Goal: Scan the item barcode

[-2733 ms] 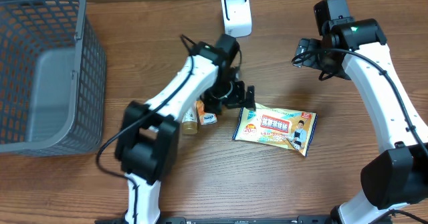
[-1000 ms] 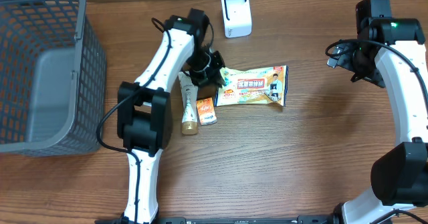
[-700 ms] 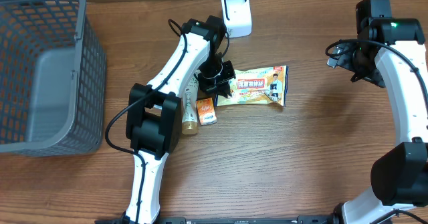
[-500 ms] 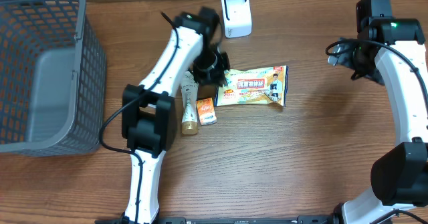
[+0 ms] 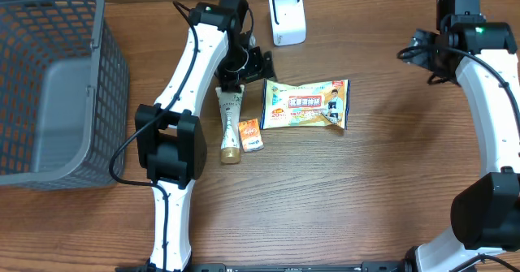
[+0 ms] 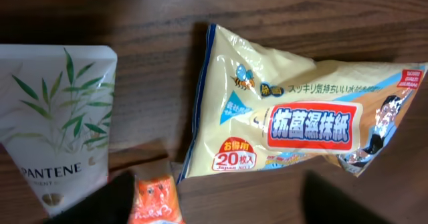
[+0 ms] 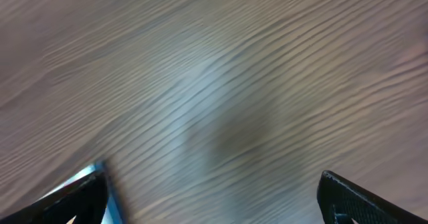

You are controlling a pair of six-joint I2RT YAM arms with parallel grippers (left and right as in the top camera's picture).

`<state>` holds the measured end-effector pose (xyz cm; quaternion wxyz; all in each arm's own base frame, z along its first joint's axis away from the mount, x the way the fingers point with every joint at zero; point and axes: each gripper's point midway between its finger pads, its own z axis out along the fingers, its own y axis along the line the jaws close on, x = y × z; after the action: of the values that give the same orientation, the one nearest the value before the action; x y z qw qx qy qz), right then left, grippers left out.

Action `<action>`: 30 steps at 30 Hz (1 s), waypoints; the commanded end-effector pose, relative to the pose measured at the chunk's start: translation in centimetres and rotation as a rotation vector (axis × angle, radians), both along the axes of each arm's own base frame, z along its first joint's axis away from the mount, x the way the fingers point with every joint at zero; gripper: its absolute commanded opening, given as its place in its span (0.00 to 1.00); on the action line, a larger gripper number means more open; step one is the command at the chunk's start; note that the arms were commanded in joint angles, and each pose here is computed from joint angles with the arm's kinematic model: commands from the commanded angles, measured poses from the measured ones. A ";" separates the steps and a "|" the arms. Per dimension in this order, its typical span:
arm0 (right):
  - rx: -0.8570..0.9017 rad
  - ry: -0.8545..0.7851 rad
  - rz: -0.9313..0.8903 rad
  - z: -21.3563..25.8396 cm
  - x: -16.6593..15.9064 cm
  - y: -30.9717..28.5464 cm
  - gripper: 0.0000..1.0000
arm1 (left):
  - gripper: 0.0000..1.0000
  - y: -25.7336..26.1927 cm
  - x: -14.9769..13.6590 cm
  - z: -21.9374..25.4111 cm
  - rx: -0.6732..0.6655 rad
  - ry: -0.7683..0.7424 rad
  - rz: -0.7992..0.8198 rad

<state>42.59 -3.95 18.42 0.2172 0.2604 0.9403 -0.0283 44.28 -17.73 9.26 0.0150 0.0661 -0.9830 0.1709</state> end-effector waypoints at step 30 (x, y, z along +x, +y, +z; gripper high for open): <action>0.425 0.253 0.177 -16.8 -0.8 18.2 0.04 | 0.04 -5.1 0.3 -9.4 0.037 -0.079 -0.044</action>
<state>42.27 15.10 2.73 0.0504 0.1994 0.9618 0.1805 45.89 -24.12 4.29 -0.0599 0.0198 -0.9817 0.1795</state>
